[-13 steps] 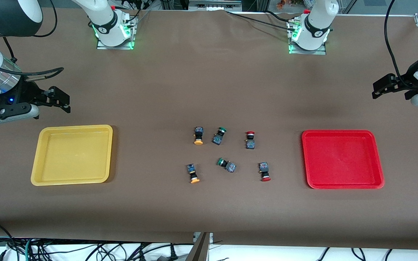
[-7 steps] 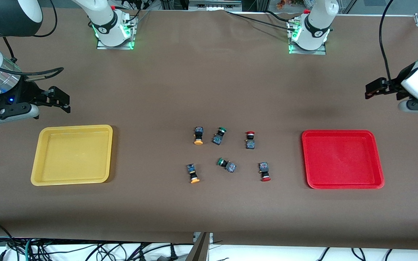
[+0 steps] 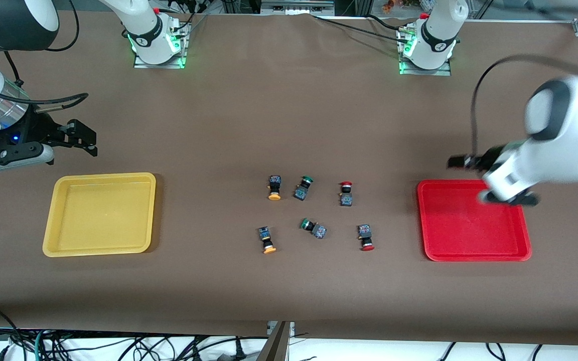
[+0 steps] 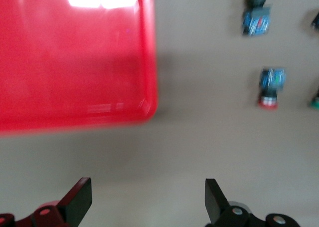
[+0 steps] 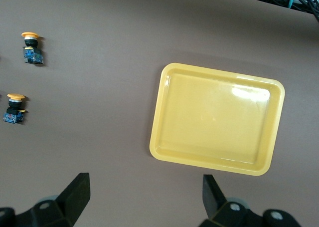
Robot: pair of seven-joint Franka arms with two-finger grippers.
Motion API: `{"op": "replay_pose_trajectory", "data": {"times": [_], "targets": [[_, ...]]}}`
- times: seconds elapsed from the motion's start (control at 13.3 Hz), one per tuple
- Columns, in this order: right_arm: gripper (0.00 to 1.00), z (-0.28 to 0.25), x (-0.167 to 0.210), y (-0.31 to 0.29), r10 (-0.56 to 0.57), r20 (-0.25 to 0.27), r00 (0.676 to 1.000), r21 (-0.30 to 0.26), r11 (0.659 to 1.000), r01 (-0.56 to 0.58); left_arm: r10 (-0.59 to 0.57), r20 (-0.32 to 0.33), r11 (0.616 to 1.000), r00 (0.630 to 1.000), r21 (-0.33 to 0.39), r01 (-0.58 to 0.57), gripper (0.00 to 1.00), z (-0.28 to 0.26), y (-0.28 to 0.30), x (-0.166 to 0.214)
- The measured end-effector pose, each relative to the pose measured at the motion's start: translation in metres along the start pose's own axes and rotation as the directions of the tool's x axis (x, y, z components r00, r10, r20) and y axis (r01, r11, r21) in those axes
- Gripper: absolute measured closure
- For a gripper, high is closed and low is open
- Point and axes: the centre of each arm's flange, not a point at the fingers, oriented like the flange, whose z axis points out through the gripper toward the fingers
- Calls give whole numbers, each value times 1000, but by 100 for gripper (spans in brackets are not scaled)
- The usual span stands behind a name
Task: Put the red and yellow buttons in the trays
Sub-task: 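Move the left gripper to a red button while the right gripper reaches out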
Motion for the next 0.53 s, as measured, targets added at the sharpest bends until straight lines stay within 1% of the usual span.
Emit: {"op": "replay_pose_trajectory", "data": {"times": [0.08,0.15,0.3,0.38,0.53], "targets": [[0,2,1,0,1,2,1000,0,1000,-1,3,-25,1000,1000,9,-3,0,23,22,14],[0,5,2,1,2,6,1000,0,1000,-2,-28,-58,999,998,17,29,0,42,49,24],[0,11,4,0,1,11,1000,0,1000,-1,-132,-131,991,983,16,135,0,85,108,39],[0,13,5,0,0,14,1000,0,1000,0,-161,-156,986,975,13,165,0,110,133,43],[0,24,8,-3,3,30,1000,20,1000,-4,-156,-212,987,965,3,160,0,147,163,51]]}}
